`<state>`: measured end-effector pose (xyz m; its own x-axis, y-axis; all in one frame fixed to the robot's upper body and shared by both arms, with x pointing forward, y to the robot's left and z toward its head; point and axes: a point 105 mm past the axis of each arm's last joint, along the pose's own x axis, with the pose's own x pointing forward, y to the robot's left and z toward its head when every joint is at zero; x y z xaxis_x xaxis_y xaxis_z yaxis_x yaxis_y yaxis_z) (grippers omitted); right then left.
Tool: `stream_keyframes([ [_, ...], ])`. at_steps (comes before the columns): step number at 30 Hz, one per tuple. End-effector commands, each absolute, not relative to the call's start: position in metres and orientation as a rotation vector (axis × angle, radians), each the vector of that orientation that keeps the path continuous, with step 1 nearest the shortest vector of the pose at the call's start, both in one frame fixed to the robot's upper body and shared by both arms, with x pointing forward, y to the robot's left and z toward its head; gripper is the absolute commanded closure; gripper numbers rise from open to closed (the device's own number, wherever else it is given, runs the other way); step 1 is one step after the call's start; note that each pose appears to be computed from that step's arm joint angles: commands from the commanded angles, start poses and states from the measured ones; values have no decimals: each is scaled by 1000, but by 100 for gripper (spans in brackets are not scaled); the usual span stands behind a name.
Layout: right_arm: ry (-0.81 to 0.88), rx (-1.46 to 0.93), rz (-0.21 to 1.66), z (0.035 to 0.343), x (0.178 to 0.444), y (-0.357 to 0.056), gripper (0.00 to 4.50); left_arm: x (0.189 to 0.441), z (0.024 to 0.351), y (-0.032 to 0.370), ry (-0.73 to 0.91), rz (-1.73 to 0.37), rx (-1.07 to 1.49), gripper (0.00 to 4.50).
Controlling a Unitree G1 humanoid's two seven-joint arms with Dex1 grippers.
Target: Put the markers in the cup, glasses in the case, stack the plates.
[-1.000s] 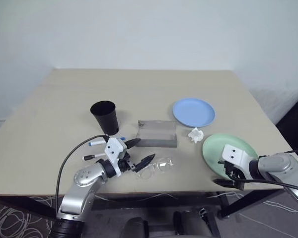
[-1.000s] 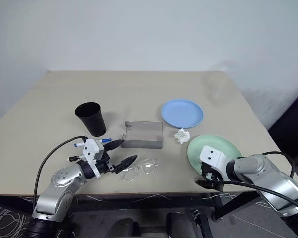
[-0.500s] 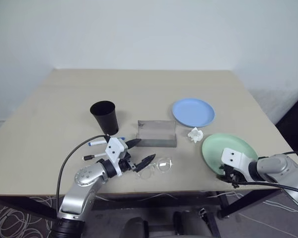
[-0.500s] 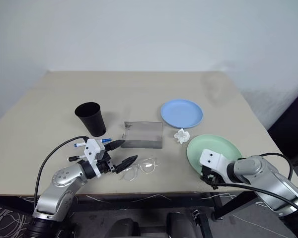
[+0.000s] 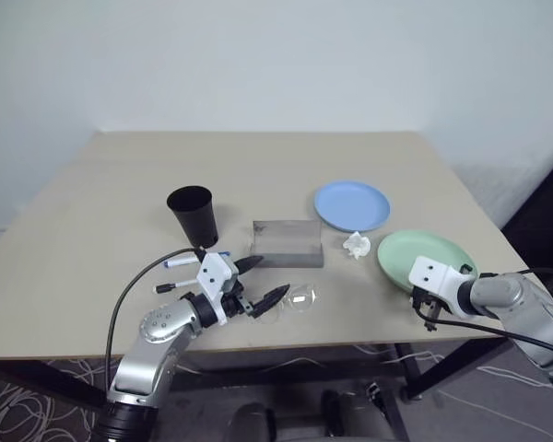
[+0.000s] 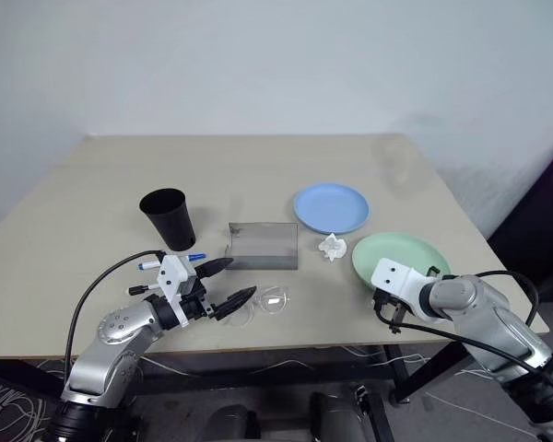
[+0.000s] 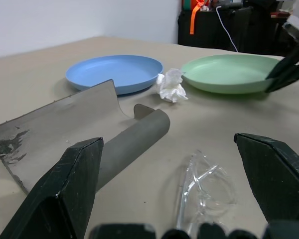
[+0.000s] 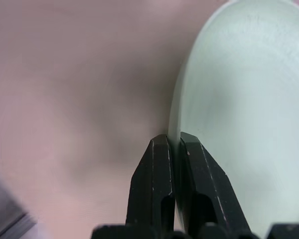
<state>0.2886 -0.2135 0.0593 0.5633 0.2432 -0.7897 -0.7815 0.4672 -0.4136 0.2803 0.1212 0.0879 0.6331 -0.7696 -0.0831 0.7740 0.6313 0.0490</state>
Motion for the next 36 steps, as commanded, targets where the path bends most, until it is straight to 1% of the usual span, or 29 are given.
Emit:
stream_keyframes([
  [1,652,-918,572,79,314,-226,449,281,98,119,14,-889,100,0],
  [9,528,-945,440,101,355,-235,449,282,98,118,13,-890,102,0],
  [11,463,-949,405,113,368,-233,449,282,99,118,12,-890,102,0],
  [14,361,-949,402,130,383,-224,449,283,99,119,13,-889,104,0],
  [18,247,-978,510,144,398,-194,449,285,99,121,13,-886,108,0],
  [22,173,-1011,621,145,409,-167,449,290,100,123,9,-881,115,0],
  [25,154,-1015,686,141,420,-151,449,292,102,125,3,-877,122,0],
  [31,152,-1004,758,130,434,-137,449,291,103,127,0,-869,127,0],
  [33,141,-986,772,131,437,-132,395,291,102,127,0,-867,128,0],
  [34,136,-985,773,131,439,-131,376,290,103,127,-1,-865,128,0],
  [36,119,-969,780,133,441,-127,315,290,103,128,-2,-861,130,0],
])
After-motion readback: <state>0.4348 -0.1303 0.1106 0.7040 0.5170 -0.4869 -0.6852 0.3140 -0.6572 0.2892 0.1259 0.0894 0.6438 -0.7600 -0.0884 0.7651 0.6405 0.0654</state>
